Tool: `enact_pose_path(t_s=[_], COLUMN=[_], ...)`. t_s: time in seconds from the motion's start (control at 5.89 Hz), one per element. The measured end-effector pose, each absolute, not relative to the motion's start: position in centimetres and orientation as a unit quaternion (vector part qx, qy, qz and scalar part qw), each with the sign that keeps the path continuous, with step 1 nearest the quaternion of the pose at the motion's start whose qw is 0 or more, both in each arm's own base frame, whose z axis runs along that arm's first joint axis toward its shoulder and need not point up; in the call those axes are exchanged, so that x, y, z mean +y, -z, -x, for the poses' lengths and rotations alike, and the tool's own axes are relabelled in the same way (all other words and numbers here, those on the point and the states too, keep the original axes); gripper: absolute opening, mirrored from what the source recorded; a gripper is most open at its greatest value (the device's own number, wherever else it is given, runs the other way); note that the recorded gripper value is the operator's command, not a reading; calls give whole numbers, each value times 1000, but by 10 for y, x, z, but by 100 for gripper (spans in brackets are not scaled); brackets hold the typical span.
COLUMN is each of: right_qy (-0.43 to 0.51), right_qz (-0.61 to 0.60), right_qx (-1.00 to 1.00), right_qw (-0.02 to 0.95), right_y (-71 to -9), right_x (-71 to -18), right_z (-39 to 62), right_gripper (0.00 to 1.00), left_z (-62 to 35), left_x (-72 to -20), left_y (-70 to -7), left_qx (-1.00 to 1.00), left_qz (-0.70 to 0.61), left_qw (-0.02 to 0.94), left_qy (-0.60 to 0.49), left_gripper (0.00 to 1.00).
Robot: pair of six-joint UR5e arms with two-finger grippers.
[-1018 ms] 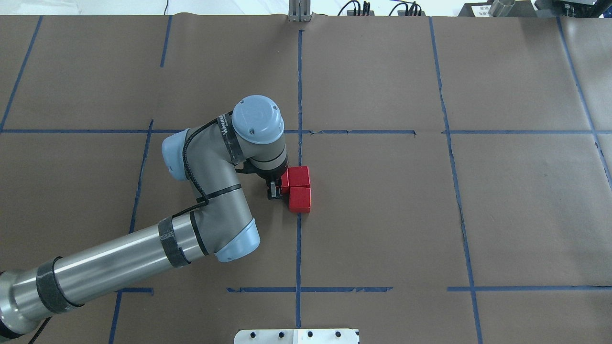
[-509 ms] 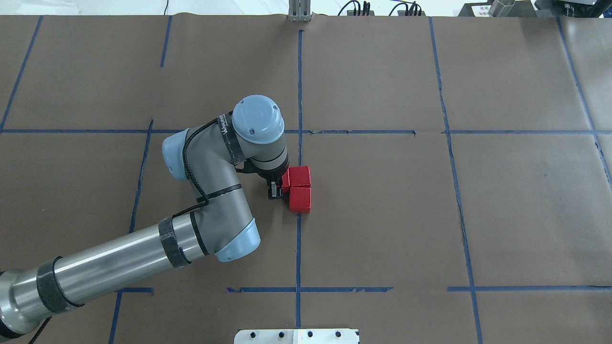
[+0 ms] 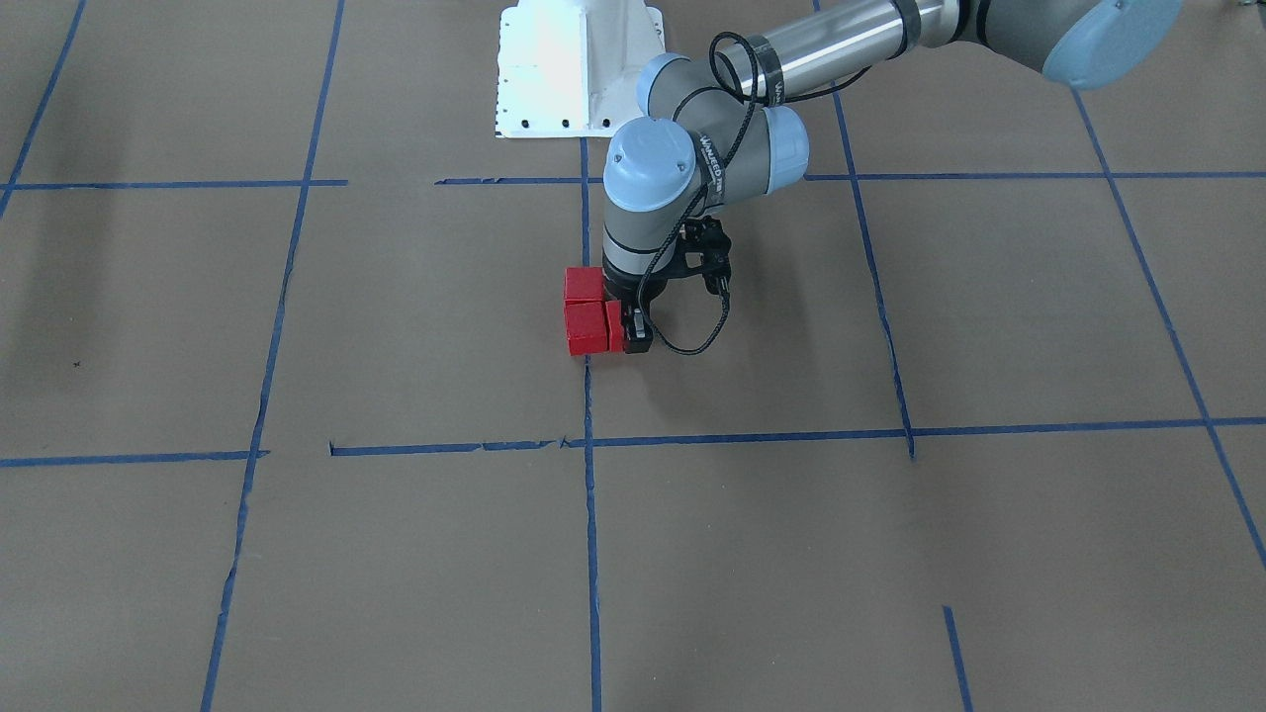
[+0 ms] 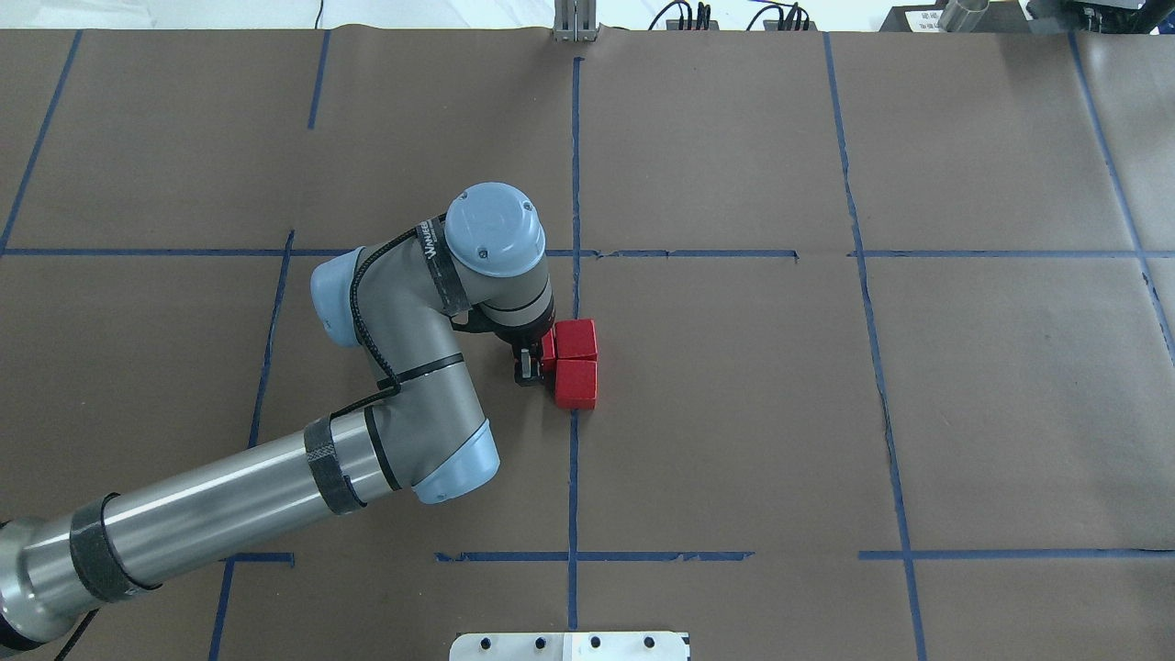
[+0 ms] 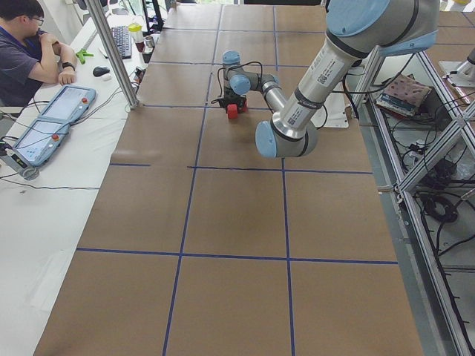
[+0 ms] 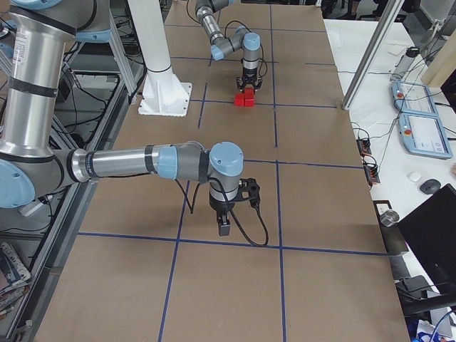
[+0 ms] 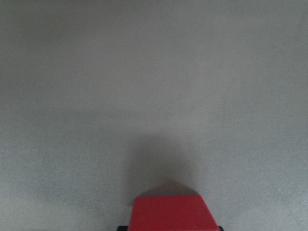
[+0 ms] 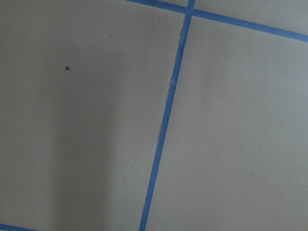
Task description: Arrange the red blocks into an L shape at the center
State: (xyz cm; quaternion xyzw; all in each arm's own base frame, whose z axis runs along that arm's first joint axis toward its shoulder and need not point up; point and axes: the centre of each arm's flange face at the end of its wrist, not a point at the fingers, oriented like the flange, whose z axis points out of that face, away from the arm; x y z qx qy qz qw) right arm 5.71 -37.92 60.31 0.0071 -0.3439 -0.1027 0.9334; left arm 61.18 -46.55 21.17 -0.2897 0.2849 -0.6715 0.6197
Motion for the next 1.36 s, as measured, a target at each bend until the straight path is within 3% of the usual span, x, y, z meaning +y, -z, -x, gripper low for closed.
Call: enact_pose_path(t_s=[0.85,1.36], right_qy=[102,101], right_qz=[-11,-10], right_qx=[-344,-344], right_qw=[933,933], right_y=[-600,-601], right_x=[-380,-380], right_z=[-58,-58], right_gripper=[100,100], left_z=[-564,-468], left_x=[-461,-474], left_y=[-179,-188], left_qx=[302,335], left_qz=[288,240], left_qw=[656,763], left_qy=[629,498], left_gripper=[100,100])
